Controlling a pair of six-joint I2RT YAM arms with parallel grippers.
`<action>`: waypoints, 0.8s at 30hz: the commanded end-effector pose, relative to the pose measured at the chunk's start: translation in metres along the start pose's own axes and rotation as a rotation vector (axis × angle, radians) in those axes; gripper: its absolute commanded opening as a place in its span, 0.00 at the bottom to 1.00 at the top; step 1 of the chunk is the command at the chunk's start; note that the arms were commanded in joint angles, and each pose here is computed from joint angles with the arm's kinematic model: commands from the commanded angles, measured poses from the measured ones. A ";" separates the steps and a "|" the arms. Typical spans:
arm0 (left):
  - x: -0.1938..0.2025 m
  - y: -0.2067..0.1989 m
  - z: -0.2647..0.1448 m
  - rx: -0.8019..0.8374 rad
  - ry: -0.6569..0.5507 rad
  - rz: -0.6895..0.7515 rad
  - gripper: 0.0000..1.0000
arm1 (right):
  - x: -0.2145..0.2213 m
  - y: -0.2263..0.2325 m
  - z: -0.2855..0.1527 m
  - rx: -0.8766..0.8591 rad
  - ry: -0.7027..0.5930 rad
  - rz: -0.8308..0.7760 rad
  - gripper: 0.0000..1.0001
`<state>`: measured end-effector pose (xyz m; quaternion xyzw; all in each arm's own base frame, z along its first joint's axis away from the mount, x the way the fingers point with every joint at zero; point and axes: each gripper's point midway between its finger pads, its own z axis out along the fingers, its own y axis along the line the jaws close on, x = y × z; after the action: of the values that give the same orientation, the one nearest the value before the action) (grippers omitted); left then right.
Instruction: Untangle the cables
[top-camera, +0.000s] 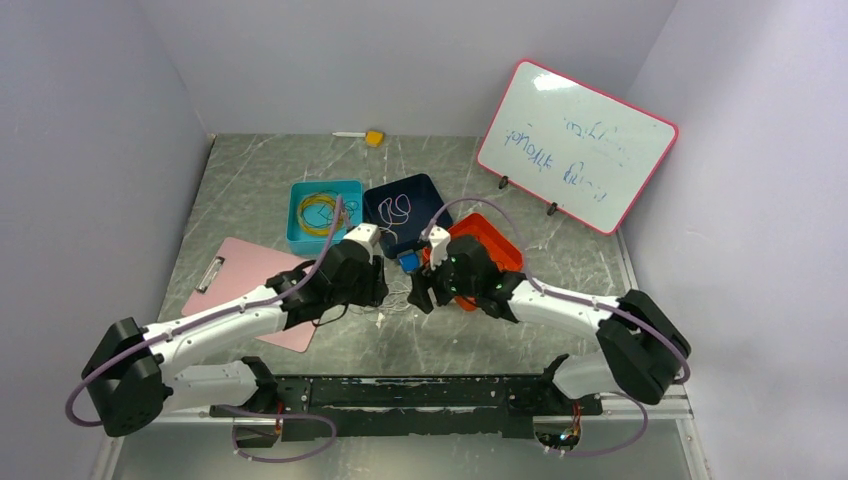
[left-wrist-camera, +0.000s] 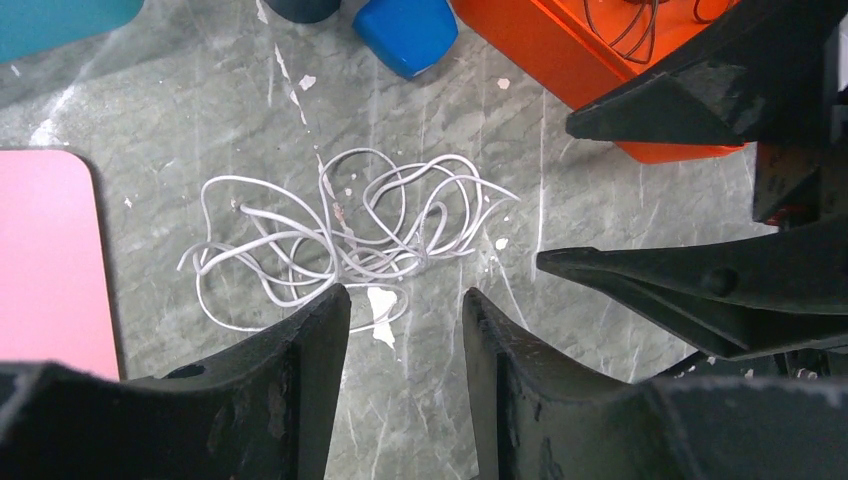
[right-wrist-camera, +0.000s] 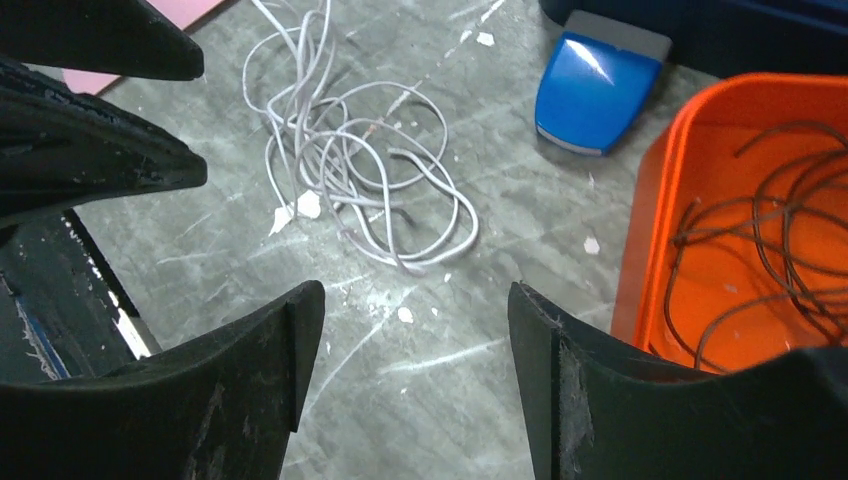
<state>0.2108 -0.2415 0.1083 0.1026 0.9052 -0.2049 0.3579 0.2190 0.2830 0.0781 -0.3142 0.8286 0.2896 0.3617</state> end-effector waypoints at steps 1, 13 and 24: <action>-0.005 0.004 -0.004 -0.015 -0.039 -0.036 0.51 | -0.022 0.012 0.013 -0.086 -0.046 -0.076 0.71; -0.019 0.002 -0.015 0.016 -0.131 -0.051 0.54 | -0.034 0.006 0.052 -0.088 -0.073 -0.057 0.49; -0.031 -0.002 -0.010 0.090 -0.279 -0.064 0.74 | -0.039 0.015 0.039 -0.107 -0.062 -0.009 0.02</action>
<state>0.2122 -0.2330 0.1204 0.0745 0.8705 -0.2464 0.4196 0.2458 0.3289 0.0663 -0.3410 0.8058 0.3227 0.3609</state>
